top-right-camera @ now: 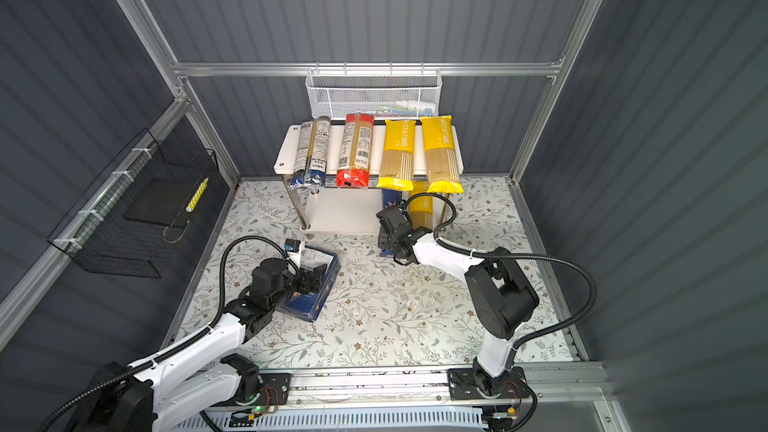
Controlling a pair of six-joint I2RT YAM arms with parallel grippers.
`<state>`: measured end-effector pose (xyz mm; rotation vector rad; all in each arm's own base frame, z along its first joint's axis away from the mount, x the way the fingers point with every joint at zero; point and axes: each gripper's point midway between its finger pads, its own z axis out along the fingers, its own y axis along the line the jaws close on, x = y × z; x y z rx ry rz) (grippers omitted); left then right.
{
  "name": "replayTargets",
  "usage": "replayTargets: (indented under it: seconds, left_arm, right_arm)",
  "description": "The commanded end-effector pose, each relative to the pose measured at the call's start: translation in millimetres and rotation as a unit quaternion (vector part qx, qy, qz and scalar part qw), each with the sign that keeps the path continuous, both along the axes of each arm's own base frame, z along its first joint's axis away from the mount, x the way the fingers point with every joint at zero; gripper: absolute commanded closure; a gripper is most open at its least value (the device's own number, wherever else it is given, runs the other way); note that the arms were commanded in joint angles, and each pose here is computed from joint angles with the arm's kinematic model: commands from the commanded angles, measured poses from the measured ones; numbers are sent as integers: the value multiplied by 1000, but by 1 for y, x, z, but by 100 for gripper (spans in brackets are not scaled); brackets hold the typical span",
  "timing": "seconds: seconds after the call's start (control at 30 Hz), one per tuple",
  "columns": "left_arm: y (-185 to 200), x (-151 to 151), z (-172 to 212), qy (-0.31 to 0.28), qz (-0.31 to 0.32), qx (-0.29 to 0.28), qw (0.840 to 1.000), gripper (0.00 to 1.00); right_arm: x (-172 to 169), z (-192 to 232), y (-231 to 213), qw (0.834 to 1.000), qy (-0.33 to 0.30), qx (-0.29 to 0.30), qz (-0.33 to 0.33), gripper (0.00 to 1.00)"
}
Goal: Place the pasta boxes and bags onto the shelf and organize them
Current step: 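Set the Barilla spaghetti box against the lower tier beside the yellow bag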
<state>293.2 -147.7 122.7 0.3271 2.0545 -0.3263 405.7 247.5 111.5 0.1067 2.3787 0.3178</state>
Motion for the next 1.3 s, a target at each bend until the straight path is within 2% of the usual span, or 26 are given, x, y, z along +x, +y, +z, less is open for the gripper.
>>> replayTargets:
  seconds: [0.0, 0.1, 0.17, 0.33, 0.43, 0.53, 0.73, 0.83, 0.97, 1.27]
  left_arm:
    - [-8, 0, 12, -17, -17, -13, 1000, 1]
    - [-7, -1, 15, -23, -17, -16, 999, 1]
    - [-5, -1, 16, -25, -13, -14, 1000, 1]
    - [-3, -1, 16, -26, -10, -10, 1000, 1]
    - [-3, 0, 16, -26, -9, -10, 1000, 1]
    - [-6, 0, 15, -23, -15, -12, 1000, 1]
    - [-5, 0, 17, -25, -13, -11, 1000, 1]
    - [-4, -1, 19, -28, -12, -12, 999, 1]
    - [-4, -1, 18, -28, -10, -12, 999, 1]
    - [-8, 2, 13, -18, -17, -14, 1000, 1]
  right_arm:
    - [37, 49, 7, 993, -81, 80, -30, 56]
    - [44, 44, 9, 993, -73, 91, -30, 49]
    - [46, 43, 11, 993, -69, 88, -31, 38]
    - [49, 39, 12, 994, -57, 84, -30, 30]
    - [42, 40, 15, 995, -46, 87, -18, 21]
    - [24, 36, 9, 997, -30, 73, -3, 17]
    - [-31, 38, -12, 998, -23, 52, 14, 13]
    - [-62, 45, 2, 995, -27, 53, 74, 14]
    - [-94, 40, 30, 987, 11, 68, 146, 13]
    - [-92, 16, 68, 981, 45, 70, 174, 13]
